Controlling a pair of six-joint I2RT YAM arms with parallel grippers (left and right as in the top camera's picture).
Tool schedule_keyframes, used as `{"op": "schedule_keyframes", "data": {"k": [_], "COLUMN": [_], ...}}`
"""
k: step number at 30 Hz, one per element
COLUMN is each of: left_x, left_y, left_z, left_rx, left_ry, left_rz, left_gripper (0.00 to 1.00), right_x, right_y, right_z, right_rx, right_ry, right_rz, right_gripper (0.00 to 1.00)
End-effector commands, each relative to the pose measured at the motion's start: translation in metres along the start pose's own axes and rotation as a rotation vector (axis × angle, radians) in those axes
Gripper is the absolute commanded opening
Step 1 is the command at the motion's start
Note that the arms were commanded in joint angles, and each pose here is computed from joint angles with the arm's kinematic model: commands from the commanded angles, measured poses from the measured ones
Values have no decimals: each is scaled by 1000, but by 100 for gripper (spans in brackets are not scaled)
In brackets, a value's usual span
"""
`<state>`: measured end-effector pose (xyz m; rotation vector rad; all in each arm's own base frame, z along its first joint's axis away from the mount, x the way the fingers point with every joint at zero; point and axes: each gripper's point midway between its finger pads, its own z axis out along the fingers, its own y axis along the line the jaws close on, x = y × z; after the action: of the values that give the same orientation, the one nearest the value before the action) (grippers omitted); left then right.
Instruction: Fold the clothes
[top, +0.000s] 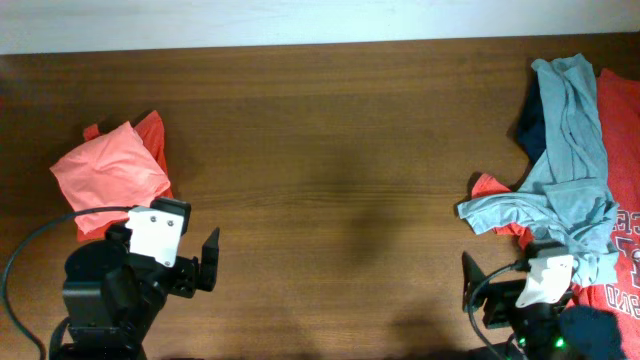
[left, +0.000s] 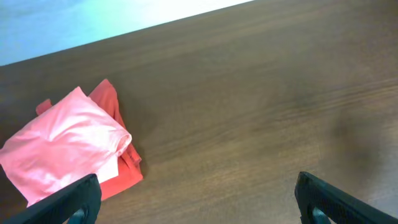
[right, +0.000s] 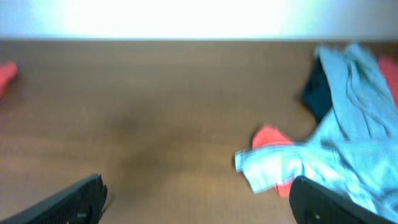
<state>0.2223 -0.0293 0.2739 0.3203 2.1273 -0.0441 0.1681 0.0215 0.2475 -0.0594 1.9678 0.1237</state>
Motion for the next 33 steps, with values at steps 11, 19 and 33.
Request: {"op": "schedule_keyframes", "data": {"k": [11,19,33], "left_x": [2,2,2], "left_y": [0,0,0], "left_z": [1,1,1], "left_rx": [2,2,2], "left_ry": [-1,-1,-1], "left_rz": [-10,-10,-10], "left_gripper": [99,99,99], "right_x": [20,54,54], "right_y": [-34,-33,-33], "right_z": [86,105,105], "right_rx": [104,92,92], "right_ry": [-414,-324,-324], "right_rz": [46,47,47], "right_gripper": [99,99,99]}}
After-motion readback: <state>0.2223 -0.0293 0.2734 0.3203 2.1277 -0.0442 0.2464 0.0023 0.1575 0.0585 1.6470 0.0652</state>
